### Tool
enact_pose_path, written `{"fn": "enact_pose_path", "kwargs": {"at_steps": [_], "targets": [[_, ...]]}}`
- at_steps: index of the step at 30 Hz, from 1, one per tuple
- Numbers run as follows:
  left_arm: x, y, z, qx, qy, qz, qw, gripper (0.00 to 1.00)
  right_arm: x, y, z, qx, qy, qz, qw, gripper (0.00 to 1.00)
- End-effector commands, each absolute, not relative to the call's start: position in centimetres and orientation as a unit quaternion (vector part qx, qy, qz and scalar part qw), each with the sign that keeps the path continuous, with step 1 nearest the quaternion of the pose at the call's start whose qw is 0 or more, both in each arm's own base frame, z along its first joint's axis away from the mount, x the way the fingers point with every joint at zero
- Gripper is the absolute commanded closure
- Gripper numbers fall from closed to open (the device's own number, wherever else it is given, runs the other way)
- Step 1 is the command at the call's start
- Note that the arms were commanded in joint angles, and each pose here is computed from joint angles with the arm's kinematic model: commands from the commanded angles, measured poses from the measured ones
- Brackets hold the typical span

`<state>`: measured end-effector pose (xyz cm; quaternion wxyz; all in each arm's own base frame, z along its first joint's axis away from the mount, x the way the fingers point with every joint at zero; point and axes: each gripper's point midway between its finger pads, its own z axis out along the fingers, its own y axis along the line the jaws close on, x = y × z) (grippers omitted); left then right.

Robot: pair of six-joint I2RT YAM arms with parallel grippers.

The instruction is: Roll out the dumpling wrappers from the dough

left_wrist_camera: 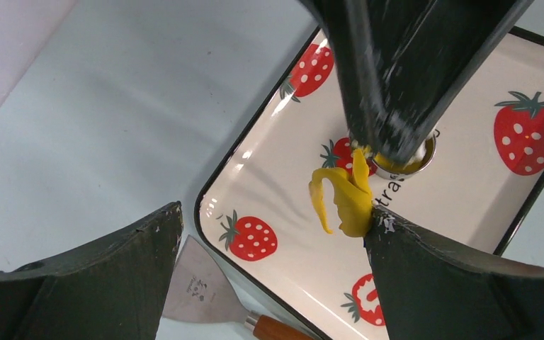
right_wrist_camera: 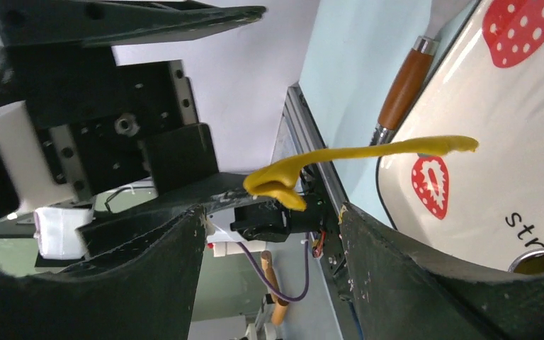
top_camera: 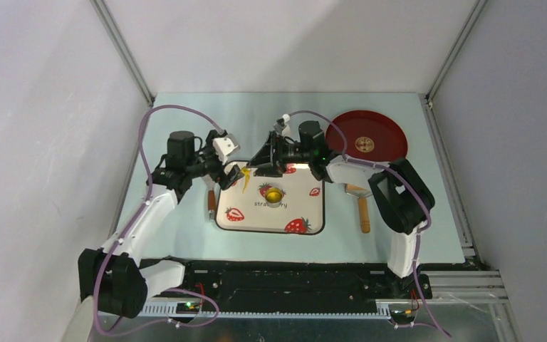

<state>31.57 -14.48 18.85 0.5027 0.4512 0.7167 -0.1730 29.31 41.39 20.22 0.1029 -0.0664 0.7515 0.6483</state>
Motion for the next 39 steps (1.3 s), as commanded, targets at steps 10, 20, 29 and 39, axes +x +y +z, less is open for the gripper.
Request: {"fn": "enact_pose_path", "kwargs": {"at_steps": [10,20,29,39], "targets": [[32.8,-14.5,20.3,0.478,0.685,-0.128,0.534,0.0,29.0,44.0,17.8,-0.1,0.776,0.619,0.068,0.28],[32.1,-14.4,20.0,0.48,0.684,-0.129,0.534,0.0,30.1,44.3,18.4,-0.092,0.774,0.622,0.072,0.28],[32.2,-14.0,21.1,0.468,0.686,-0.116,0.545,0.0,29.2,45.6,16.0,-0.124,0.808,0.573,0.059,0.28],[32.9,-12.9,22.3,0.452,0.69,-0.083,0.559,0.0,31.0,45.5,11.2,-0.138,0.86,0.487,0.069,0.29]]}}
